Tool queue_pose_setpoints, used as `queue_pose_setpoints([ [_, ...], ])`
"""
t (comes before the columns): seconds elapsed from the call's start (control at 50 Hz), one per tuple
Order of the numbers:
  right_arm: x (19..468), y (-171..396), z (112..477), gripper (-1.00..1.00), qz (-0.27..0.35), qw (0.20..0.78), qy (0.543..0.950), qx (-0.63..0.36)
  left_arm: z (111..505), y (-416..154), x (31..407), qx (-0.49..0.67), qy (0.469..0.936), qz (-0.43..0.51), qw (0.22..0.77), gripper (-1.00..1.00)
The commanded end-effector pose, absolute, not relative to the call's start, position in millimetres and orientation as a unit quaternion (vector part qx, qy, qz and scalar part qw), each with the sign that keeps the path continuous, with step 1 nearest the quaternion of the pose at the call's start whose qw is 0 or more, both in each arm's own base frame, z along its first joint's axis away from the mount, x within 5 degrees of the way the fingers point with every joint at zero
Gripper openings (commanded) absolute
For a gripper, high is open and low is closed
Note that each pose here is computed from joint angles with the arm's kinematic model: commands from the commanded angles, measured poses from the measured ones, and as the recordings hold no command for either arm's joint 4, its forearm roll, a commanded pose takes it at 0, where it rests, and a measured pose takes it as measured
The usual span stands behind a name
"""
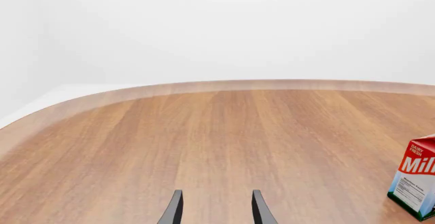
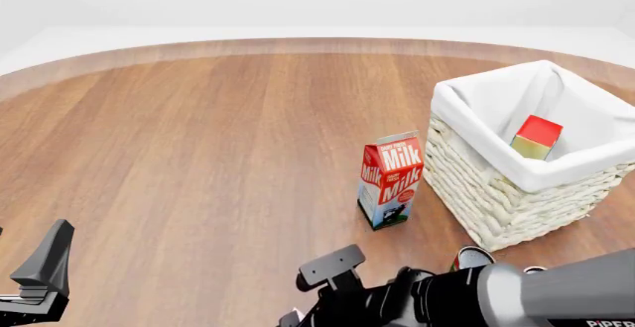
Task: Pick up the cream cheese box and the butter, and put them in the basket.
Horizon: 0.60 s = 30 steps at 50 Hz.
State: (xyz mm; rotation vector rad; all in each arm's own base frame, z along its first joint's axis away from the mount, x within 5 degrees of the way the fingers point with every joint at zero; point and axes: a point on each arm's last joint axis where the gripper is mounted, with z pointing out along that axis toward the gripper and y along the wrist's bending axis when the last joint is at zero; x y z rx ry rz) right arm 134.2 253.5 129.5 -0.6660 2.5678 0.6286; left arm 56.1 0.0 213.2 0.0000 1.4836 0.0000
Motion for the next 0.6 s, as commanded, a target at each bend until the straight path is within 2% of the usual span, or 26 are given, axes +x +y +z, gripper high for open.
queue_pose_setpoints([
  [0.02,132,254,122,1.0,0.227,0.2,0.925,-0.231,213,0,56,0.0,0.676,0.0,0.737,1.0],
  [0.06,132,254,122,1.0,0.227,0.2,0.925,-0.23,213,0,56,0.0,0.676,0.0,0.737,1.0],
  [0.08,133,254,123,-1.0,0.227,0.201,0.925,-0.229,213,0,56,0.0,0.676,0.0,0.737,1.0],
  [0.6,141,257,144,-1.0,0.225,0.212,0.92,-0.239,213,0,56,0.0,0.676,0.0,0.737,1.0],
])
